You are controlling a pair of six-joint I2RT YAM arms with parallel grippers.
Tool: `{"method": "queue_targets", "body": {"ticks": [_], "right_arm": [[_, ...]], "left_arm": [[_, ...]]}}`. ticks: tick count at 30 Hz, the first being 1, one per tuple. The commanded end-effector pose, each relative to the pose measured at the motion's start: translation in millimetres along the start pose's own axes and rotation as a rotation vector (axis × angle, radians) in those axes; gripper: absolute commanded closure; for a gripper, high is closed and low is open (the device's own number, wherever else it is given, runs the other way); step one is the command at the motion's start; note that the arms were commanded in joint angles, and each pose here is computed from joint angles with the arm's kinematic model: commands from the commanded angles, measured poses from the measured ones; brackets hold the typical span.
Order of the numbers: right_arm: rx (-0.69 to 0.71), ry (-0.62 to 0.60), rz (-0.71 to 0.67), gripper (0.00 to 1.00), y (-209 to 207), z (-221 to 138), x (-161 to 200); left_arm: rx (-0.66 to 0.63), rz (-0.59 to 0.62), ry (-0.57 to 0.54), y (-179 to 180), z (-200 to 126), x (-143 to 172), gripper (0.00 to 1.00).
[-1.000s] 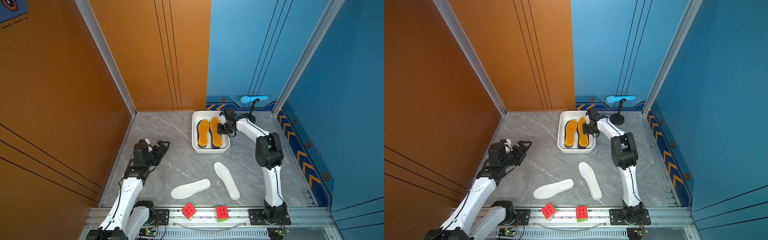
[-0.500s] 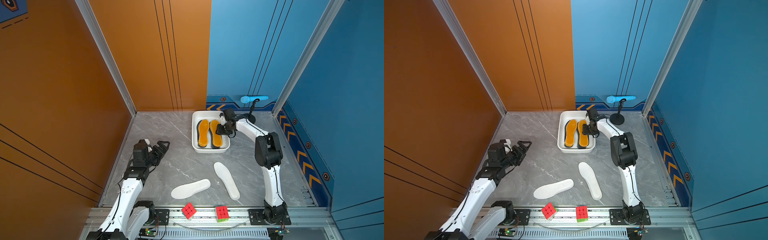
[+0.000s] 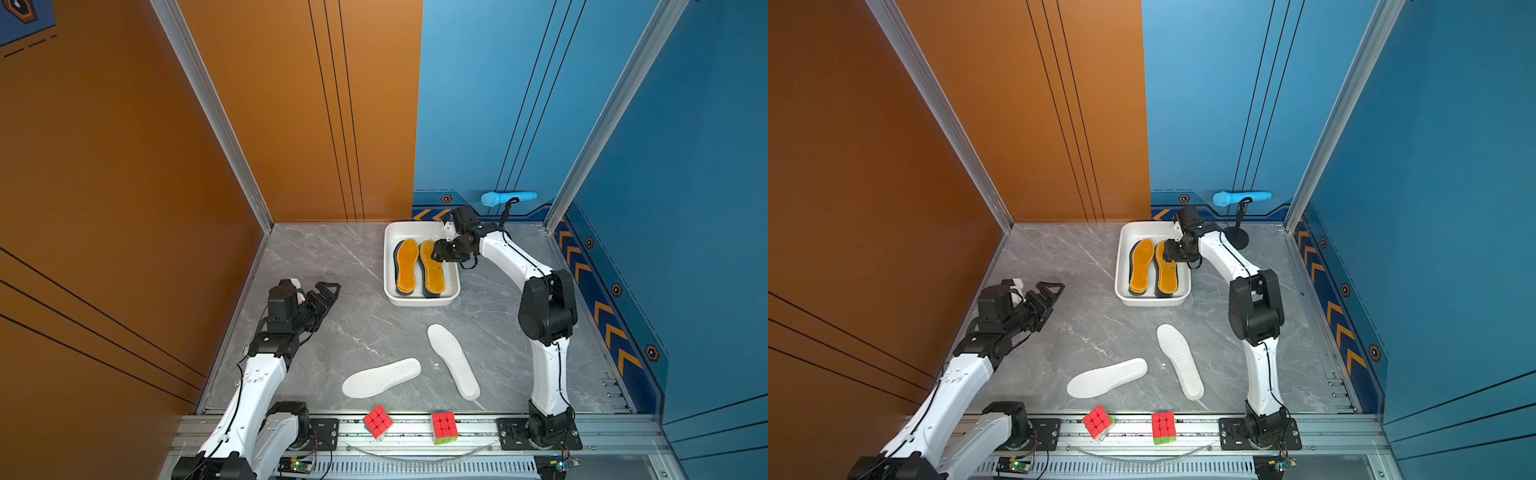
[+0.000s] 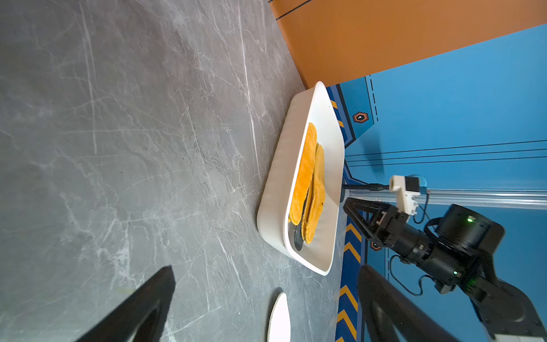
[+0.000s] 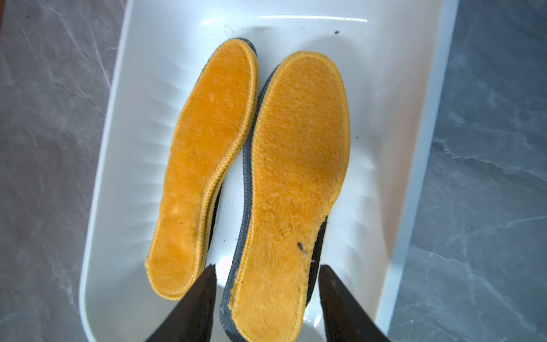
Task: Put the insoles into the storage box
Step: Place the insole in the storage box.
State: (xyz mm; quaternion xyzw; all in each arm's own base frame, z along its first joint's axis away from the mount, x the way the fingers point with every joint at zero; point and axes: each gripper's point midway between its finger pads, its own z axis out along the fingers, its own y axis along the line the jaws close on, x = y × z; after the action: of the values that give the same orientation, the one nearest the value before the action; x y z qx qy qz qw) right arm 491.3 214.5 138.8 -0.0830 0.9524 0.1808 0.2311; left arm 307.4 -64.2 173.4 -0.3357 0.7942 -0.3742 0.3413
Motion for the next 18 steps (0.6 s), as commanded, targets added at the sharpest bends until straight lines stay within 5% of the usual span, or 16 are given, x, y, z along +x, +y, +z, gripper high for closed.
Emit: {"method": "queue_targets", "body": {"ticks": [1,11,18], "right_arm": [[-0.007,-0.025,-0.080,0.43,23.9,-50.2,0.9],[0.030,0.030,-0.138,0.43,38.2,-108.1,105.8],[-0.045,0.113,-0.338,0.43,72.0,-110.7,195.0]], "left_arm": [[0.014,0.005,-0.001,-3.7,4.6,-0.2,0.02],[0.014,0.027,0.041,-11.8,20.8,8.9,0.03],[0.002,0.028,0.070,-13.9,29.9,20.8,0.02]]}}
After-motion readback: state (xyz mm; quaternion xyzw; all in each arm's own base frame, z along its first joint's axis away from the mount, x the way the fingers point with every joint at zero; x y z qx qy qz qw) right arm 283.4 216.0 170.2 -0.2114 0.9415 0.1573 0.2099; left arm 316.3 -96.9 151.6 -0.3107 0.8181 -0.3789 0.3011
